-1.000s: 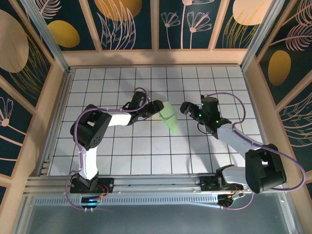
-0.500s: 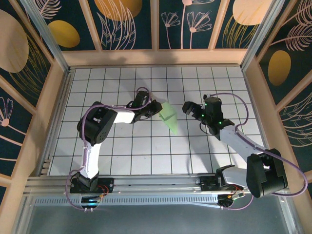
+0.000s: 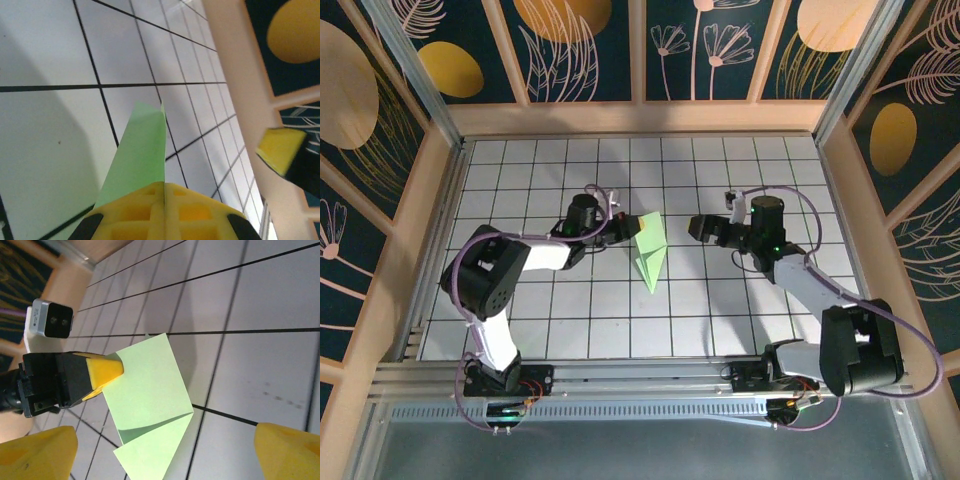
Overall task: Fold a paper plane with a square sheet of paper (fold left side to right side)
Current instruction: Pick up the paper from the center of the table, then place the paper at the center of the table, then fold the wing for the fifth time at the center of the table.
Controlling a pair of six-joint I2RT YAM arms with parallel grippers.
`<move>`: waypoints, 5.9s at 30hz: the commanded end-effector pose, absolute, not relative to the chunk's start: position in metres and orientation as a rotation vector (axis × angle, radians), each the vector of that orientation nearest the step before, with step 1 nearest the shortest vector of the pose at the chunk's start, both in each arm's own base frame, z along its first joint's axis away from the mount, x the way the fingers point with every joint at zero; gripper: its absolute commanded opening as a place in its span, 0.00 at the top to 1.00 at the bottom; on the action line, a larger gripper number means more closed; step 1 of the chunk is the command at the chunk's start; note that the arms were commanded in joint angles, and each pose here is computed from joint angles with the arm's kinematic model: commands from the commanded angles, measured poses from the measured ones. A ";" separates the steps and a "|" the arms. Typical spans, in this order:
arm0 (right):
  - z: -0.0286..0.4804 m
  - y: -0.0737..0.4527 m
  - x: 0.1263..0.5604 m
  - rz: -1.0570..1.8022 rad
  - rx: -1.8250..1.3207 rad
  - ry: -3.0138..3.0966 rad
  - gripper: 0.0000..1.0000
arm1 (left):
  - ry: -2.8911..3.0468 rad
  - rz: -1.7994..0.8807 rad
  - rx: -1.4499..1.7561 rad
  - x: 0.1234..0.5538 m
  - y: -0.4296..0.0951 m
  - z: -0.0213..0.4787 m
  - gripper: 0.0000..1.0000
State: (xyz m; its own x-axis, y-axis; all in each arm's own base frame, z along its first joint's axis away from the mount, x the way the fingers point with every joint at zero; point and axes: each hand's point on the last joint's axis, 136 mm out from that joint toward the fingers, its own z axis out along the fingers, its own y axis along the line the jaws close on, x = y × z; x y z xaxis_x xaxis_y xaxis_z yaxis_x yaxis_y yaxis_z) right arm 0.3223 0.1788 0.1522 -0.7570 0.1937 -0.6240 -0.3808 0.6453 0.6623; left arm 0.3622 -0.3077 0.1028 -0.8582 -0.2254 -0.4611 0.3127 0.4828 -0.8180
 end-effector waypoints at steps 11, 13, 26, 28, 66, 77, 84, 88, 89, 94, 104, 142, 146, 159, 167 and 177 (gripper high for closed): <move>0.119 0.241 0.299 1.398 -0.523 2.095 0.09 | 1.984 -1.542 0.434 0.315 -0.308 0.150 1.00; 0.115 0.249 0.299 1.429 -0.546 2.090 0.09 | 1.982 -1.551 0.438 0.314 -0.308 0.150 1.00; 0.111 0.282 0.297 1.543 -0.660 2.052 0.24 | 1.995 -1.541 0.421 0.314 -0.306 0.145 1.00; 0.114 0.279 0.300 1.529 -0.661 2.055 0.29 | 2.015 -1.525 0.410 0.315 -0.305 0.140 1.00; 0.095 0.263 0.326 1.364 -0.409 2.308 1.00 | 2.144 -1.191 0.271 0.335 -0.276 0.107 0.48; 0.087 0.260 0.331 1.315 -0.169 2.492 1.00 | 2.143 -0.780 0.331 0.319 -0.257 0.141 0.42; 0.078 0.256 0.334 1.286 -0.022 2.582 1.00 | 2.162 -0.725 0.411 0.275 -0.270 0.148 0.42; 0.072 0.254 0.337 1.259 0.029 2.635 1.00 | 2.204 -0.660 0.483 0.252 -0.286 0.138 0.42; 0.072 0.253 0.338 1.259 0.043 2.645 1.00 | 2.217 -0.632 0.512 0.247 -0.292 0.135 0.42; 0.071 0.250 0.343 1.248 0.087 2.673 1.00 | 2.263 -0.473 0.621 0.227 -0.316 0.118 0.42; 0.069 0.248 0.345 1.242 0.107 2.673 1.00 | 2.345 -0.137 0.656 0.213 -0.346 0.081 0.39; 0.062 0.250 0.344 1.237 0.107 2.696 1.00 | 2.372 0.338 0.606 0.236 -0.324 0.019 0.62; 0.060 0.250 0.343 1.240 0.109 2.701 1.00 | 2.374 0.350 0.598 0.239 -0.320 0.017 0.68; 0.057 0.248 0.343 1.226 0.112 2.708 1.00 | 2.368 0.361 0.569 0.243 -0.315 0.020 0.86; 0.053 0.241 0.346 1.157 0.104 2.718 1.00 | 2.374 0.314 0.555 0.245 -0.316 0.030 1.00; 0.075 0.189 0.364 0.941 0.138 2.633 0.67 | 2.546 -0.062 0.583 0.239 -0.335 0.033 1.00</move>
State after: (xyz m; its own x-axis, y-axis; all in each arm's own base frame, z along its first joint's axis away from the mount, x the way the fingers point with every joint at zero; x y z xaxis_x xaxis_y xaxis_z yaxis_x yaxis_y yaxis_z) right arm 0.3529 0.2117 0.0539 -0.9666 0.1806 -0.1819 0.0083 0.7312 0.6821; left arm 0.2459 -0.3231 0.0304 -0.7443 0.4043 -0.5316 0.3565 0.9136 0.1956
